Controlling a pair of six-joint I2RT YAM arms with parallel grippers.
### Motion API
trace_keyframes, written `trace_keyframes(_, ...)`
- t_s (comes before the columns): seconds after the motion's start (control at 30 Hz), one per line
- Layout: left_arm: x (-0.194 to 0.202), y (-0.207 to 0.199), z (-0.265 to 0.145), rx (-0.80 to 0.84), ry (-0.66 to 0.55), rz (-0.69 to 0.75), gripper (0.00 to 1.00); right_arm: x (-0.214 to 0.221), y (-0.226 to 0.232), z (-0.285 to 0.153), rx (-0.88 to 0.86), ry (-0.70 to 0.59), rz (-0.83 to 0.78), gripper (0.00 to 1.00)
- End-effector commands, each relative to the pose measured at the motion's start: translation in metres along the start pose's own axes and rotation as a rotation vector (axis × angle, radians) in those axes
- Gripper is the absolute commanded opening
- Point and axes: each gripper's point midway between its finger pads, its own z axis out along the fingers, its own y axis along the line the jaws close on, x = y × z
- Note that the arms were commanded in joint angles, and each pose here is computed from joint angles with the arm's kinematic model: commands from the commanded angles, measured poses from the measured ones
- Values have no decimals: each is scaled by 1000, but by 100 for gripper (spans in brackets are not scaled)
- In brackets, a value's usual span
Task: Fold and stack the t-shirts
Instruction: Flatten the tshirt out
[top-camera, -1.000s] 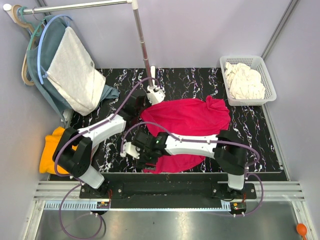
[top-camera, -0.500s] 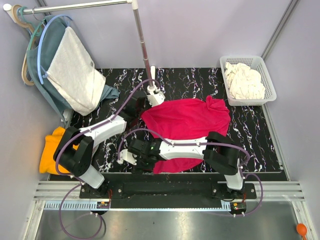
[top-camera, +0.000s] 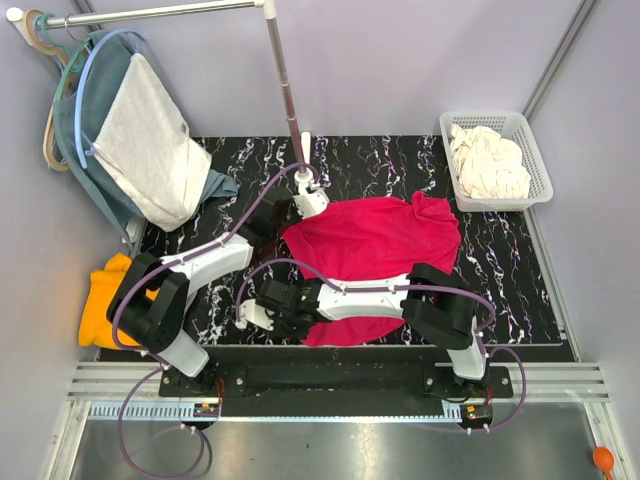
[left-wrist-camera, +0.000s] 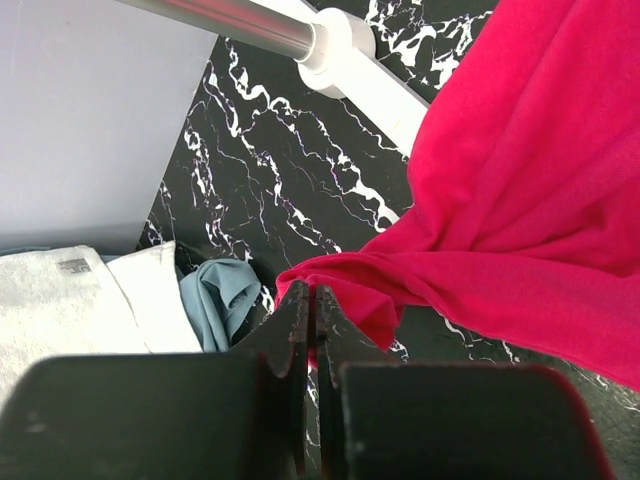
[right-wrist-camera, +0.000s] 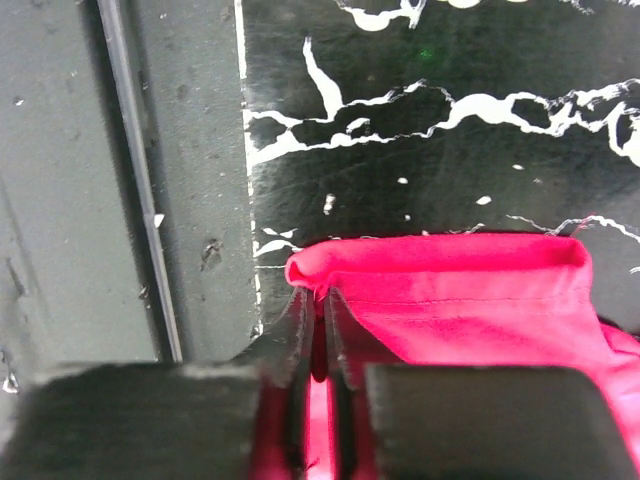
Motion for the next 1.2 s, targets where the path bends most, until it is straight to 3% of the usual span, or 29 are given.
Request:
trace_keyframes(0.0,-12,11,-3,-37,-58,-38,0,1,-6,-10,47,-7,-1,0)
trace_keyframes(0.27,-25,31,-29,-51,-77,-67,0,28,-49,-63,246,29,14,0)
trace_keyframes(0.4,-33,42,-45,-59,-104,-90,0,46,-107,-119,376,-13,155,0)
trace_keyframes(0.63,-48,66,-71,-91,-135,-76,0,72,-168,-215,630,-80,271,0)
trace_keyframes(0.83,-73,109,-99,-193,-199,-142,0,98,-221,-309,877,-146,394,0)
trace_keyframes(1.0,-86,152,-121,-290,-236,-266,0,136,-266,-388,1101,-124,509,0)
trace_keyframes(1.17,-124,208,-159,-385,-331,-380,0,154,-305,-465,1298,-148,588,0)
